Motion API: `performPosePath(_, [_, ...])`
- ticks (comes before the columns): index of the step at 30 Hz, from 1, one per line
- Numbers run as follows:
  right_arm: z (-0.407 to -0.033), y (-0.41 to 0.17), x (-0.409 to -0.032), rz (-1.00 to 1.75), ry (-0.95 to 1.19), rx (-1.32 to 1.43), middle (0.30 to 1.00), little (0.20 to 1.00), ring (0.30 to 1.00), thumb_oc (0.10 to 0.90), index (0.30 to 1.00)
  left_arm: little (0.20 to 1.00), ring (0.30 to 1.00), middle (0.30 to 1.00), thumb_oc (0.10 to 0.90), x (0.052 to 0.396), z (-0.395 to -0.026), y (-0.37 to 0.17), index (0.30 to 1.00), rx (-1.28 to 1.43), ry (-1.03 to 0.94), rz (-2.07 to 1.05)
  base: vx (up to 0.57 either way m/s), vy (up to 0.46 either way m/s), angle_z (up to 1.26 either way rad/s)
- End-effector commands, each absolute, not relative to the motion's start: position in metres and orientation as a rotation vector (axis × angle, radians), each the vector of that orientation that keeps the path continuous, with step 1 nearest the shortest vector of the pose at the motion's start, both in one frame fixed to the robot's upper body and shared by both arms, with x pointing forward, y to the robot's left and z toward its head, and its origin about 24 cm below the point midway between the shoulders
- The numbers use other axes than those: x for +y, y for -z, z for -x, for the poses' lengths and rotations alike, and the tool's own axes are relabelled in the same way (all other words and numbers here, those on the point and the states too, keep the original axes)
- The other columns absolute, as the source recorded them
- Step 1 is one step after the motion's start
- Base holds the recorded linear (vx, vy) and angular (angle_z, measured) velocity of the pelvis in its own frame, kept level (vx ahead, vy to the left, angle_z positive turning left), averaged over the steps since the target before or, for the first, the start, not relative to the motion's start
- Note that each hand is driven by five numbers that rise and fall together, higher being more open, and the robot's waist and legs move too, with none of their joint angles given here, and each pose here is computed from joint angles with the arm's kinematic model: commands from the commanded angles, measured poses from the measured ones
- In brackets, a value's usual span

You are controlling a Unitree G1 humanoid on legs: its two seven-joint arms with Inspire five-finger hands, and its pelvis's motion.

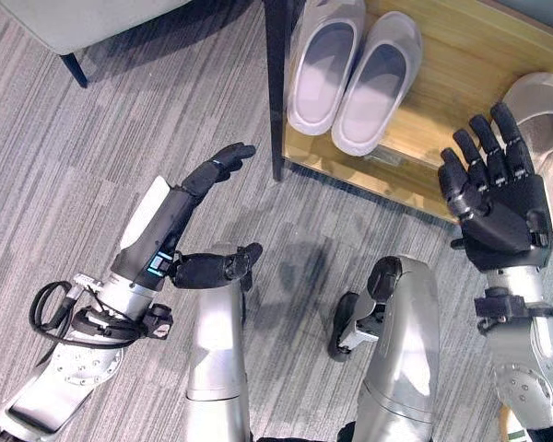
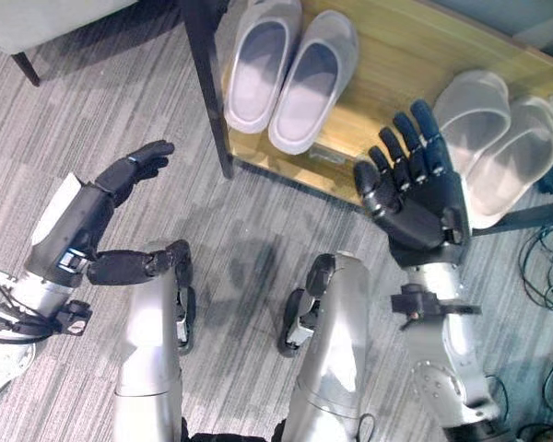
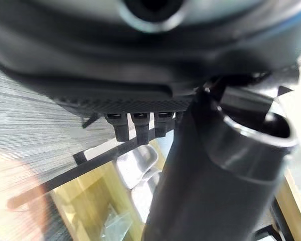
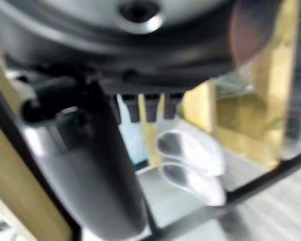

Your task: Arrange the slippers neatly on the shoe rack.

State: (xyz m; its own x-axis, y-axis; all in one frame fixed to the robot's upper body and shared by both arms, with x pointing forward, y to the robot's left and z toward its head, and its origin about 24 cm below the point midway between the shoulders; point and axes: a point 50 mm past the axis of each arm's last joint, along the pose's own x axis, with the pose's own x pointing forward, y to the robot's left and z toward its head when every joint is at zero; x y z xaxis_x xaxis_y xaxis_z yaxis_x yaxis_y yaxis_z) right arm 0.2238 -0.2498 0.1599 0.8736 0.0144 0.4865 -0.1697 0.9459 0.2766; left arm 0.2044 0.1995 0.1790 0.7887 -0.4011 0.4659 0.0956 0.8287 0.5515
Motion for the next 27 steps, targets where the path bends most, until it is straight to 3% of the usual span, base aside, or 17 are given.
performPosePath(1, [-0.225, -0.201, -0.237, -0.235, -0.195, -0.729, 0.9, 0.9, 0.9, 0.8, 0.9, 0.9, 0.9, 0.9, 0.8, 0.178, -0.195, -0.211, 0.9, -0.853, 0.377, -0.505, -0.32, -0.104, 0.06])
performPosePath(2, [-0.249, -0.183, -0.243, -0.151, -0.142, -0.625, 0.9, 0.9, 0.9, 0.8, 0.9, 0.9, 0.9, 0.9, 0.8, 0.16, -0.208, -0.22, 0.9, -0.954, 0.44, -0.512, -0.34, -0.084, 0.1])
performPosePath(5, [-0.268, -0.14, -0.243, -0.096, -0.053, -0.451, 0.9, 0.9, 0.9, 0.8, 0.9, 0.9, 0.9, 0.9, 0.8, 0.14, -0.244, -0.192, 0.9, -0.845, 0.489, -0.589, -0.16, 0.013, 0.2])
performPosePath(9, [-0.267, -0.102, -0.25, -0.074, 0.039, -0.312, 0.9, 0.9, 0.9, 0.8, 0.9, 0.9, 0.9, 0.9, 0.8, 0.137, -0.269, -0.16, 0.9, -0.69, 0.47, -0.568, -0.06, 0.054, 0.05])
performPosePath(22, [-0.195, 0.047, -0.275, -0.069, 0.211, 0.34, 0.9, 0.9, 0.9, 0.8, 0.9, 0.9, 0.9, 0.9, 0.8, 0.14, -0.261, -0.047, 0.9, -0.156, 0.641, -0.569, 0.09, 0.008, 0.08])
performPosePath(26, [-0.152, 0.092, -0.277, -0.074, 0.284, 0.581, 0.9, 0.9, 0.9, 0.8, 0.9, 0.9, 0.9, 0.9, 0.8, 0.154, -0.248, -0.009, 0.9, 0.012, 0.653, -0.638, 0.31, -0.051, 0.23])
performPosePath(27, [-0.142, 0.105, -0.272, -0.097, 0.327, 0.644, 0.9, 0.9, 0.9, 0.8, 0.9, 0.9, 0.9, 0.9, 0.8, 0.141, -0.227, 0.029, 0.9, 0.109, 0.671, -0.657, 0.08, -0.078, 0.13])
